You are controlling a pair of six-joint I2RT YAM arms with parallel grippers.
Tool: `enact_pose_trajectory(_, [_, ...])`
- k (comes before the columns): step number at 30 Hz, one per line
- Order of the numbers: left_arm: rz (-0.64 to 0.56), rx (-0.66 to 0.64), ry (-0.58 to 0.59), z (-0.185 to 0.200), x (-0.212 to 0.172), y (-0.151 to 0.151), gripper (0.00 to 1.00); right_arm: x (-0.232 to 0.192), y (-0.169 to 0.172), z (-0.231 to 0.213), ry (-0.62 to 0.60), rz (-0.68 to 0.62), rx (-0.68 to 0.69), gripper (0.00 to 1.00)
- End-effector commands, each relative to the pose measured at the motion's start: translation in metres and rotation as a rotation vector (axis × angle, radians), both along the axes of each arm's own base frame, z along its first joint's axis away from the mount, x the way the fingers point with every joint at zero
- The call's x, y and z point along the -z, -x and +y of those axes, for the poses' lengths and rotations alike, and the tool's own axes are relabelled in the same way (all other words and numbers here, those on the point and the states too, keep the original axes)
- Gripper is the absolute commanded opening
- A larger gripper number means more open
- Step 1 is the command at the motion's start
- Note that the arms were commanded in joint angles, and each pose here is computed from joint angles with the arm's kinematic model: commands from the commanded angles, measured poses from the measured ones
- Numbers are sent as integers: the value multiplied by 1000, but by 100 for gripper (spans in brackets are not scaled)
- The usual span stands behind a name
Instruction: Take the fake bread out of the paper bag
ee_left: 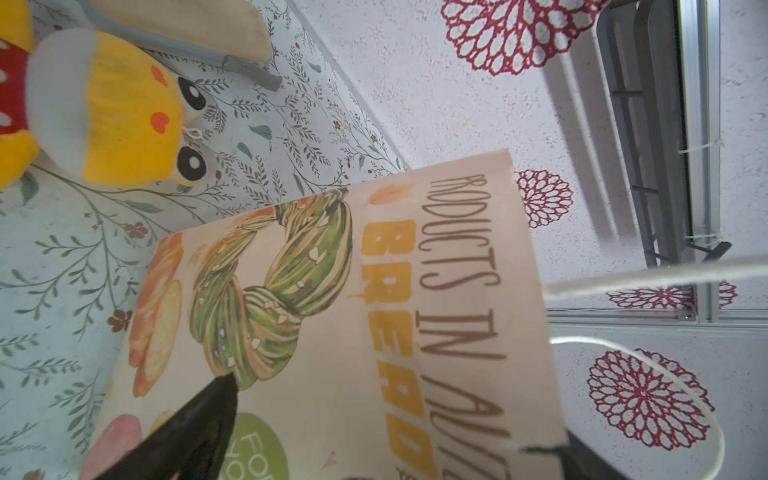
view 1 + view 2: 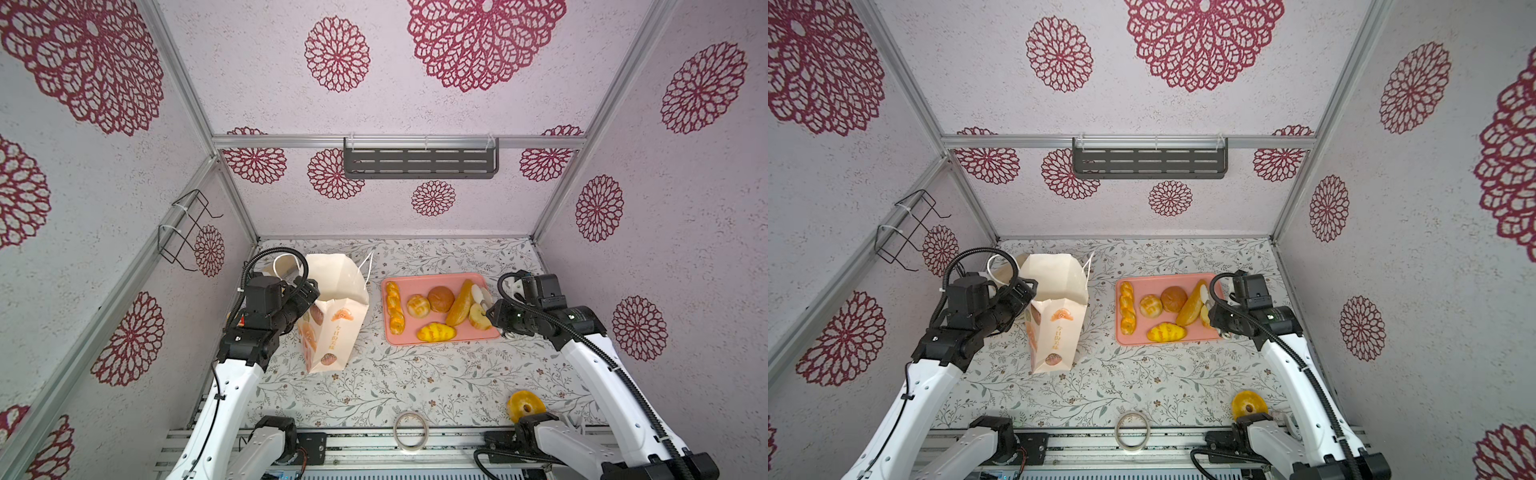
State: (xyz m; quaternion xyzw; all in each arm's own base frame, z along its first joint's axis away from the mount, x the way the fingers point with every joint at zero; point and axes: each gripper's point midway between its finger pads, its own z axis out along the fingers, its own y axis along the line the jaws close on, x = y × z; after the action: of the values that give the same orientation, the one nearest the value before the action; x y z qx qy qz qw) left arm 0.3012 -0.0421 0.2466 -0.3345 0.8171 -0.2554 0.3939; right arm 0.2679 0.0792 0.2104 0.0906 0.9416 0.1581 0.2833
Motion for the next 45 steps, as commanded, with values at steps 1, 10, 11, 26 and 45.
enact_pose_trajectory(1, [57, 34, -19, -1, 20, 14, 97, -22, -10, -1, -1, -87, 3, 38])
enact_pose_trajectory(10, [-27, 131, 76, -23, 11, 8, 99, -38, -4, 32, -165, -129, -114, 35])
enact_pose_trajectory(11, [-42, 137, 70, -24, 5, 6, 98, -45, -5, 39, -190, -136, -138, 35])
enact_pose_trajectory(26, [-218, 317, 42, -52, -46, -51, 97, -104, -14, 93, -271, -206, -274, 34])
enact_pose_trajectory(45, [-459, 261, -2, -45, -89, -66, 98, -163, -36, 153, -406, -299, -358, 34])
